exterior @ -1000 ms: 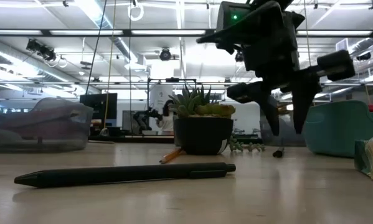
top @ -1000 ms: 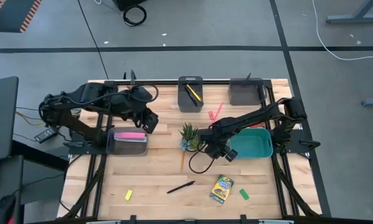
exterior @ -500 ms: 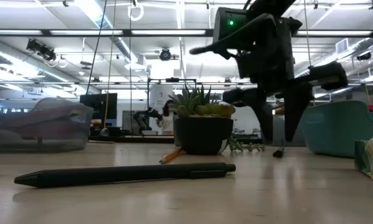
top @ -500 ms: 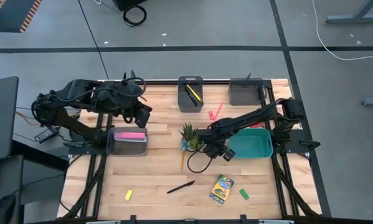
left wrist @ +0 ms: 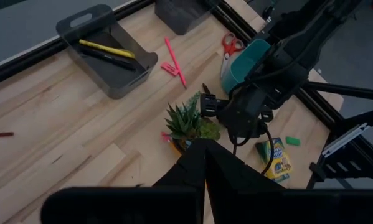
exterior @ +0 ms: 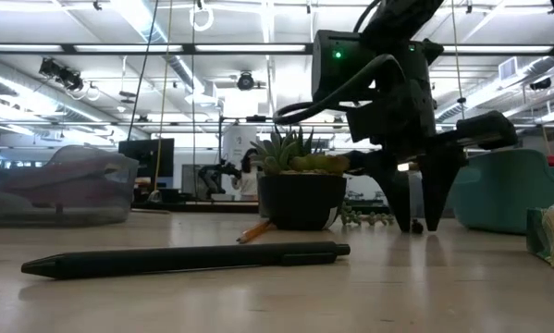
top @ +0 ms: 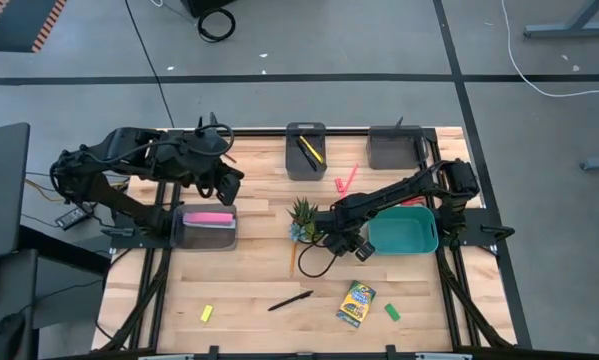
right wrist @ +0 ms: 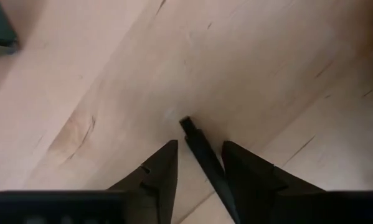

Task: Sort crayons/erasers/pens/pencils in bins
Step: Put the top black pen into the left black bin

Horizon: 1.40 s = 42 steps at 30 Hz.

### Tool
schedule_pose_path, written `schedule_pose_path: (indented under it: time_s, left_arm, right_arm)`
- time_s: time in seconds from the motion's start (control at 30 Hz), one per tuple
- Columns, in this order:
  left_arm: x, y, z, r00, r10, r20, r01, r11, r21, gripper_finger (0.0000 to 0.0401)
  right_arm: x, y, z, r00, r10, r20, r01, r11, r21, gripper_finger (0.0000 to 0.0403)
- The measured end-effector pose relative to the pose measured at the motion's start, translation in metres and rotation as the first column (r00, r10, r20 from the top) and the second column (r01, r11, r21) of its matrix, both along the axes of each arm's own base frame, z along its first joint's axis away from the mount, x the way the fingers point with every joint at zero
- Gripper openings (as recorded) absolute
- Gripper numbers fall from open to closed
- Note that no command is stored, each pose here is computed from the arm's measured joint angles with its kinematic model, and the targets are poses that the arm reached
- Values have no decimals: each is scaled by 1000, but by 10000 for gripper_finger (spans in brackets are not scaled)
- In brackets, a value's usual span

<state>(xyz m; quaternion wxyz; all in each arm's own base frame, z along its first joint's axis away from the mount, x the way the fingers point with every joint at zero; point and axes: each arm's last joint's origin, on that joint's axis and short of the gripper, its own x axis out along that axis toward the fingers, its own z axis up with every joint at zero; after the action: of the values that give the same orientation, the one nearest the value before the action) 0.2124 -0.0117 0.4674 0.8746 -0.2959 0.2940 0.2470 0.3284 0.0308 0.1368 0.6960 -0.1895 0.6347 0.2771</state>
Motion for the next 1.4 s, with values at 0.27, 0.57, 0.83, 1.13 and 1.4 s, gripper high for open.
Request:
schedule_pose_path:
  time_s: [0.27, 0.57, 0.83, 1.13, 1.4]
  left_arm:
    - [0, 0, 0, 1000, 4, 1, -4, 1000, -4, 20]
    - [0, 0, 0, 1000, 4, 2, -4, 1000, -5, 9]
    - [0, 0, 0, 1000, 12, 1, -12, 1000, 14, 22]
    - [4, 4, 4, 998, 33, 44, -38, 995, 98, 9]
    - [8, 12, 10, 993, 45, 110, -59, 991, 124, 21]
  right_arm:
    - [1, 0, -1, 1000, 11, 14, -11, 1000, -15, 72]
    - [1, -1, 1, 1000, 24, 19, -24, 1000, -14, 38]
    - [-15, -1, 29, 994, 105, 22, -105, 994, -11, 37]
    - [-43, -11, 101, 973, -28, 230, 32, 999, -13, 36]
    - [-50, -55, 142, 810, -353, 468, 358, 930, 82, 36]
